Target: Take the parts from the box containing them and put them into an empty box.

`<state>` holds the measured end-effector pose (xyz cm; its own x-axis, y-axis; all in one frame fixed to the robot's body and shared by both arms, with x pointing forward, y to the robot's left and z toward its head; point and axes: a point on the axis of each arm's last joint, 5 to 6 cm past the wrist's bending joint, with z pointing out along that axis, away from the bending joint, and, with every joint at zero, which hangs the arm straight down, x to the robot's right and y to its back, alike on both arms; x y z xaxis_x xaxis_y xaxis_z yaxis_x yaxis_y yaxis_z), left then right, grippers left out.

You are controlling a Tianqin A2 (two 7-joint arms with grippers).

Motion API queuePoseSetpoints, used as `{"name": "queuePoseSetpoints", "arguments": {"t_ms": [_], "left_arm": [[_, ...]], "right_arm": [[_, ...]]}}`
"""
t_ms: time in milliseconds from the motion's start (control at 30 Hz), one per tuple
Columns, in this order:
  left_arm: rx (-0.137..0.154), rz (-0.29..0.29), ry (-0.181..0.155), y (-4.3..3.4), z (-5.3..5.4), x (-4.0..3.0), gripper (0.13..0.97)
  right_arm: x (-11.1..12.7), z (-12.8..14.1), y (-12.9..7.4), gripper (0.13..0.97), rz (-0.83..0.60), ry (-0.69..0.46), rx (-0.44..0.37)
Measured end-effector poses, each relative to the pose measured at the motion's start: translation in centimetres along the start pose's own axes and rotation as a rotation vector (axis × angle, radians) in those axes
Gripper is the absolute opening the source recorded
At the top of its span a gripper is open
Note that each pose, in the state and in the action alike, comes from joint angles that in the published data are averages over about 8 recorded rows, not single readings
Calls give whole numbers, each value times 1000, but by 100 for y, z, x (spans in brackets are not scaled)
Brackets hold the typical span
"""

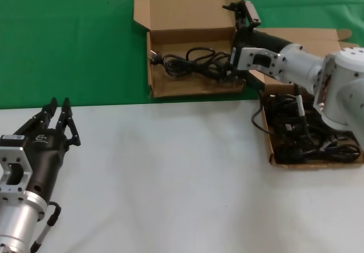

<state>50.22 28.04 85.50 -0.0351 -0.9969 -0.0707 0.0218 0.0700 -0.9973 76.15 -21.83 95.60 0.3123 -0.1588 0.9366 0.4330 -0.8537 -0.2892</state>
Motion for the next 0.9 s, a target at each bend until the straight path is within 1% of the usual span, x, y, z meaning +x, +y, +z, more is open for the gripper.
{"name": "queuePoseSetpoints", "arguments": {"t_ms": [233, 267, 533, 567, 833, 867, 900], "left_arm": [[0, 0, 0, 0, 0, 0, 253], [0, 0, 0, 0, 0, 0, 253], [0, 0, 0, 0, 0, 0, 408], [0, 0, 0, 0, 0, 0, 408], [0, 0, 0, 0, 0, 0, 624], [0, 0, 0, 0, 0, 0, 624], [0, 0, 0, 0, 0, 0, 646]], "right_arm": [[-236, -89, 100, 953, 122, 35, -49], [-270, -105, 113, 955, 140, 41, -56], [-540, -267, 201, 966, 286, 94, -109], [-572, -290, 209, 966, 304, 101, -115], [-824, -504, 256, 966, 447, 162, -157], [-854, -533, 259, 966, 464, 169, -162], [-884, -563, 261, 966, 481, 178, -166]]}}
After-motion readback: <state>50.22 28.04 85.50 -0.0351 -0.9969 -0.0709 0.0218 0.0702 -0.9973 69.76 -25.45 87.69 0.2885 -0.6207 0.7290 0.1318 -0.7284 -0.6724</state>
